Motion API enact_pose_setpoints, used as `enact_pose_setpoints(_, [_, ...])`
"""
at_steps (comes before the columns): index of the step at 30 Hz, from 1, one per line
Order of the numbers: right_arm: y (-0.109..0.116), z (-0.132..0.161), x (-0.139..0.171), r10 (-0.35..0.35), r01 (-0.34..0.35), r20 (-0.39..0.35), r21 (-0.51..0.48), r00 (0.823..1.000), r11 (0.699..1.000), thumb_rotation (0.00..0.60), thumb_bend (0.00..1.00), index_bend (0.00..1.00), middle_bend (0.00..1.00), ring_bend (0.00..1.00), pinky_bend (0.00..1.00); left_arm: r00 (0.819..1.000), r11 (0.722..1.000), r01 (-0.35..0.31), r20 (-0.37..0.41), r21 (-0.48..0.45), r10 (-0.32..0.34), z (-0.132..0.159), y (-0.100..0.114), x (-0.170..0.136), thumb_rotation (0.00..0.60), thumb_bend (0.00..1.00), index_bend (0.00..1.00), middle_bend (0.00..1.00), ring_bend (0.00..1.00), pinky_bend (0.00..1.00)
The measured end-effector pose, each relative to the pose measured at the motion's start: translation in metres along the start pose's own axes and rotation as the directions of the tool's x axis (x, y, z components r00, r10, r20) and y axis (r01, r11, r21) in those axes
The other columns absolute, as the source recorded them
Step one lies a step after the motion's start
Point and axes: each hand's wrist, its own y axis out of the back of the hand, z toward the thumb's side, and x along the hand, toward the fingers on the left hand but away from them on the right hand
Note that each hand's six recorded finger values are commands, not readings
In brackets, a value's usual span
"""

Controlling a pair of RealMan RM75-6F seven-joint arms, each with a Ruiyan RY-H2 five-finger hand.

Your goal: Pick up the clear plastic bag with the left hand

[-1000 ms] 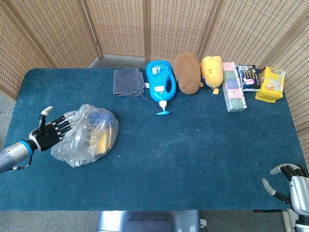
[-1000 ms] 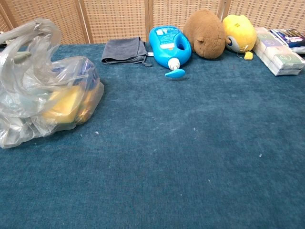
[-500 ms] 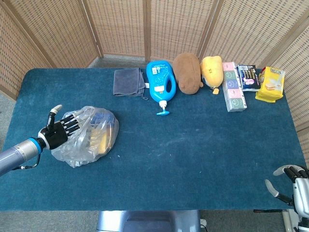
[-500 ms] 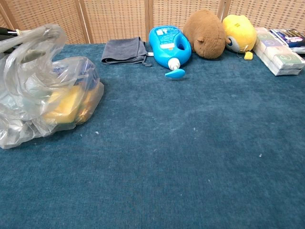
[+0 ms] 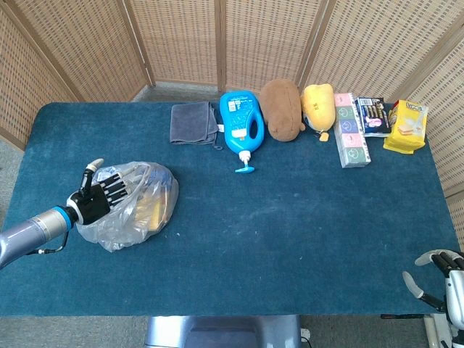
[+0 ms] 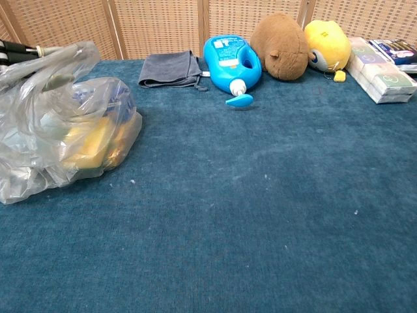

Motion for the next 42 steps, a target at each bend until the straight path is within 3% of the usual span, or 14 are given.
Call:
enact_pose_setpoints(8, [0.002, -0.001, 0.001, -0.006, 0.006, 0.001, 0.001, 1.000, 1.000, 0.128, 0.32, 0.49, 0.44, 0.32, 0.21, 1.000, 1.000, -0.022, -0.017, -0.008, 0.022, -0.006, 0.008, 0.004, 0.032, 0.32, 0.09, 0.19, 0.08, 0.24])
enact_pose_setpoints(15, [0.004, 0.001, 0.002, -0.013, 0.013, -0.004, 0.001, 1.000, 1.000, 0.129, 0.32, 0.49, 0.44, 0.32, 0.21, 0.999, 0.999, 0.001, -0.039, 0.034, 0.001, -0.009, 0.000, 0.007, 0.026, 0.33, 0.07, 0.17, 0.06, 0.23])
enact_pose_setpoints(25, [0.005, 0.002, 0.002, -0.019, 0.019, -0.008, -0.002, 1.000, 1.000, 0.129, 0.32, 0.49, 0.44, 0.32, 0.21, 0.988, 0.977, 0.087, -0.140, 0.196, -0.060, -0.021, -0.018, 0.004, 0.021, 0.44, 0.04, 0.16, 0.05, 0.24])
enact_pose_setpoints(33, [0.007, 0.002, 0.003, -0.026, 0.026, -0.011, -0.007, 1.000, 1.000, 0.128, 0.32, 0.49, 0.44, 0.32, 0.21, 0.978, 0.961, 0.092, -0.203, 0.261, -0.038, -0.024, -0.020, 0.007, 0.024, 0.59, 0.03, 0.16, 0.04, 0.26])
enact_pose_setpoints(42, [0.009, 0.003, 0.003, -0.033, 0.033, -0.016, -0.010, 0.999, 0.999, 0.128, 0.32, 0.49, 0.44, 0.32, 0.21, 0.976, 0.953, 0.106, -0.213, 0.282, -0.045, -0.023, -0.028, 0.011, 0.024, 0.58, 0.03, 0.16, 0.05, 0.36])
